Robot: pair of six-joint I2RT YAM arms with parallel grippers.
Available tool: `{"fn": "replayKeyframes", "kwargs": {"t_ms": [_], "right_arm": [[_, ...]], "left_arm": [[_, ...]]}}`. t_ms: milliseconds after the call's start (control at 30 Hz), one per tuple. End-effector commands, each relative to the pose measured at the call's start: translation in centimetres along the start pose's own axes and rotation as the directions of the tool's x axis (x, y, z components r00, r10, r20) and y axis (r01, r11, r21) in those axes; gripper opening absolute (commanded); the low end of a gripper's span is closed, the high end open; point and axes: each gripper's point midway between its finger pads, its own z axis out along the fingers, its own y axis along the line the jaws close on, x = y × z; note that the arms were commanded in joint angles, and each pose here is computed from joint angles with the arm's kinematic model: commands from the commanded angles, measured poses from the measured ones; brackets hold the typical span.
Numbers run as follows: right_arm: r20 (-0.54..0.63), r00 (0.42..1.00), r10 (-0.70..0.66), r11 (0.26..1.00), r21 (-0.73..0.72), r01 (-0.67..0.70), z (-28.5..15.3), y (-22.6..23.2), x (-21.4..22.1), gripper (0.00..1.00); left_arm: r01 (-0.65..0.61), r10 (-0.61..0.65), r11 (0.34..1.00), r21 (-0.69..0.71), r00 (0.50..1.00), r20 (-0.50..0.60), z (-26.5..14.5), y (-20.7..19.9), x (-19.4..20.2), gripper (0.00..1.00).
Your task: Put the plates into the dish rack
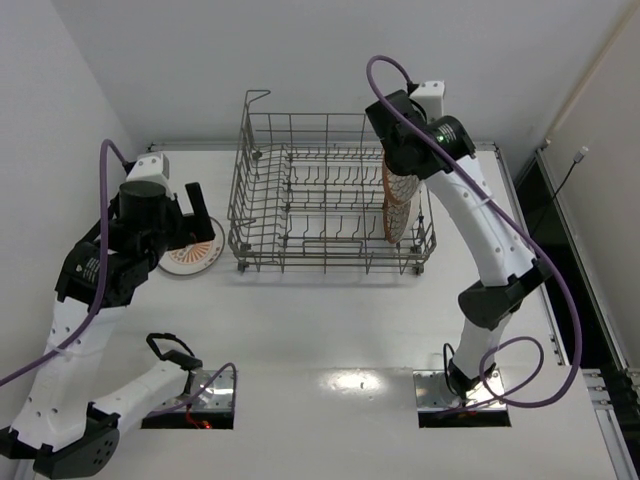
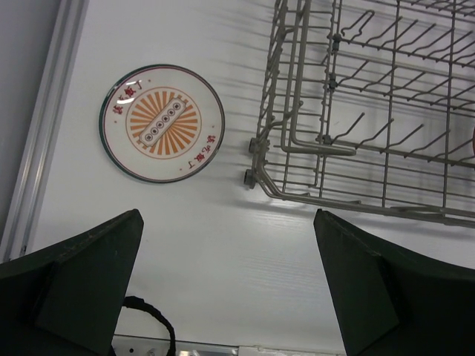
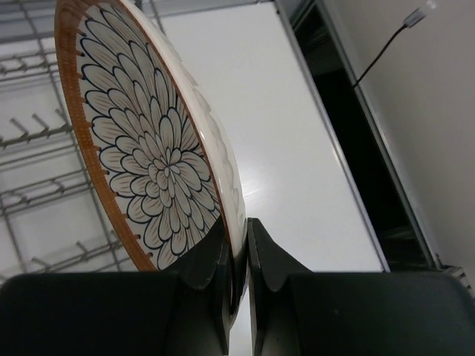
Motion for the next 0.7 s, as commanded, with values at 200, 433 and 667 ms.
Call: {"fn": "replayKeyframes", "kwargs": {"t_ms": [200, 433, 667], "right_arm": [[0.141, 0.990, -0.009, 0.980, 0.200, -0.019, 2.9, 1.3, -2.3, 0.00], [0.124, 0.986, -0.114, 0.969, 0.234, 0.083, 4.9, 4.4, -0.7, 0.00], [0.098, 0.971, -0.218, 0.940, 0.290, 0.181, 6.1, 5.7, 1.5, 0.00]], "left_arm": [[-0.030, 0.029, 0.997, 0.066, 1.000, 0.011, -0.3, -1.4, 0.1, 1.00], [-0.046, 0.045, 0.998, 0.042, 0.999, 0.002, -0.2, -0.8, 0.6, 1.00], [-0.056, 0.057, 0.998, 0.024, 0.998, -0.020, 0.2, -0.4, 1.4, 1.00]]}}
